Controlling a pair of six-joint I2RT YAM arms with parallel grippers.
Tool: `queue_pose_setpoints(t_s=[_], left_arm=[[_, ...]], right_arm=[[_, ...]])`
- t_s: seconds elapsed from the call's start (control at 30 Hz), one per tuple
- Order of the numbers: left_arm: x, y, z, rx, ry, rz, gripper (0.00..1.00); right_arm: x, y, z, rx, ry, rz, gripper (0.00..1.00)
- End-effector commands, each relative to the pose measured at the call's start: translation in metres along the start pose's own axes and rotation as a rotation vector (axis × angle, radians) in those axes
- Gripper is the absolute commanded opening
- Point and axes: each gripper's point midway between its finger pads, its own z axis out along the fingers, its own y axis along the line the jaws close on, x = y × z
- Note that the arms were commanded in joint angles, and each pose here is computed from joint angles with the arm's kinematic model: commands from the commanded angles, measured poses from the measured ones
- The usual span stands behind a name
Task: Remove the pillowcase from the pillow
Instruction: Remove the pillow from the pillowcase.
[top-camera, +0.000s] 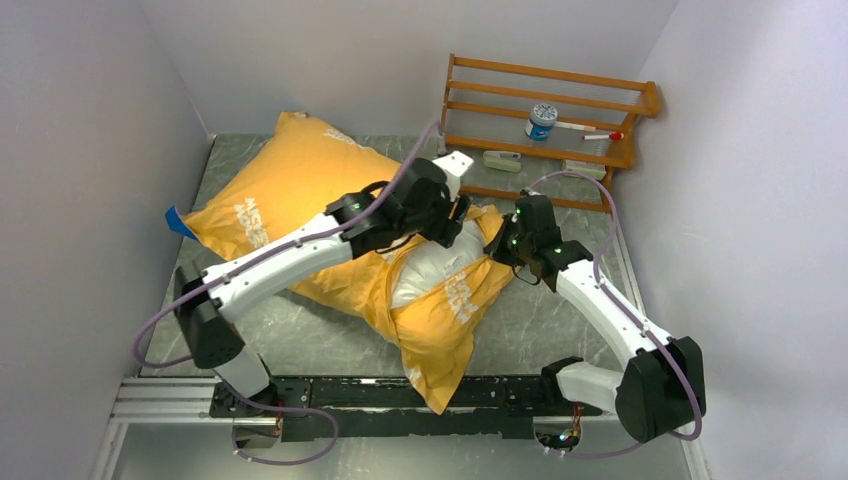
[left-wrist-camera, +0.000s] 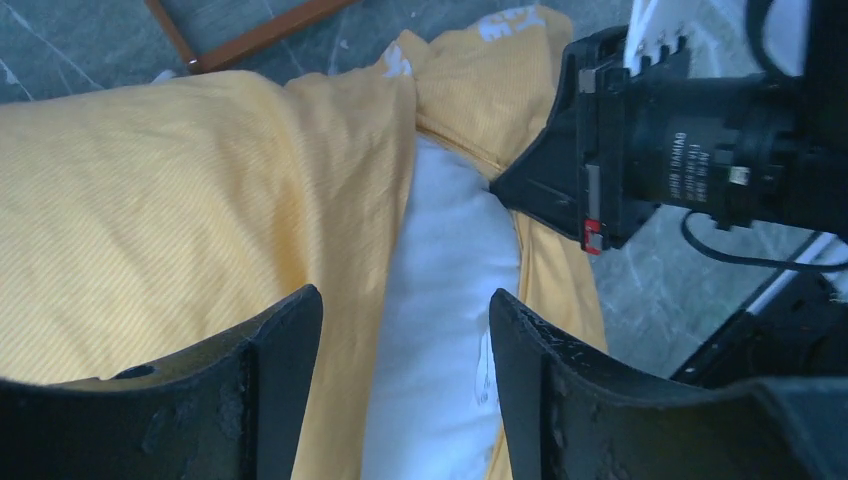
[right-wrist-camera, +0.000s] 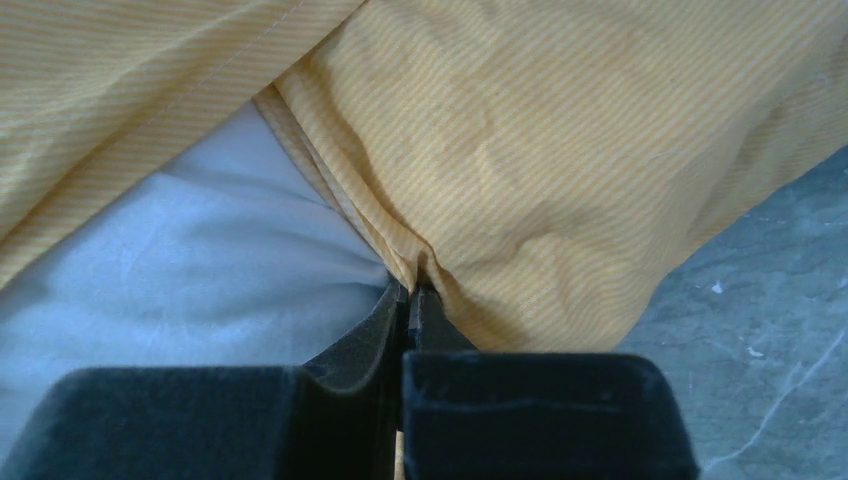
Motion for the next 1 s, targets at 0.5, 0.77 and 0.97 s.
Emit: queue_pose_setpoints(t_s=[0.5, 0.77, 0.97], left_arm=[[0.002, 0.056, 0.039, -0.436, 0.033, 0.213, 0.72], [0.018, 0.070, 0.064, -0.524, 0.140, 0.333, 0.43], [0.012, 0.099, 0.060, -0.630, 0.151, 0.320, 0.05]], right_arm=[[0.041, -0.005, -0.013, -0.034, 0.123, 0.056, 0.00], [0.040, -0.011, -0.019, 0.002, 0.103, 0.068, 0.00], [0.033, -0.050, -0.029, 0.207, 0.028, 0.126, 0.00]])
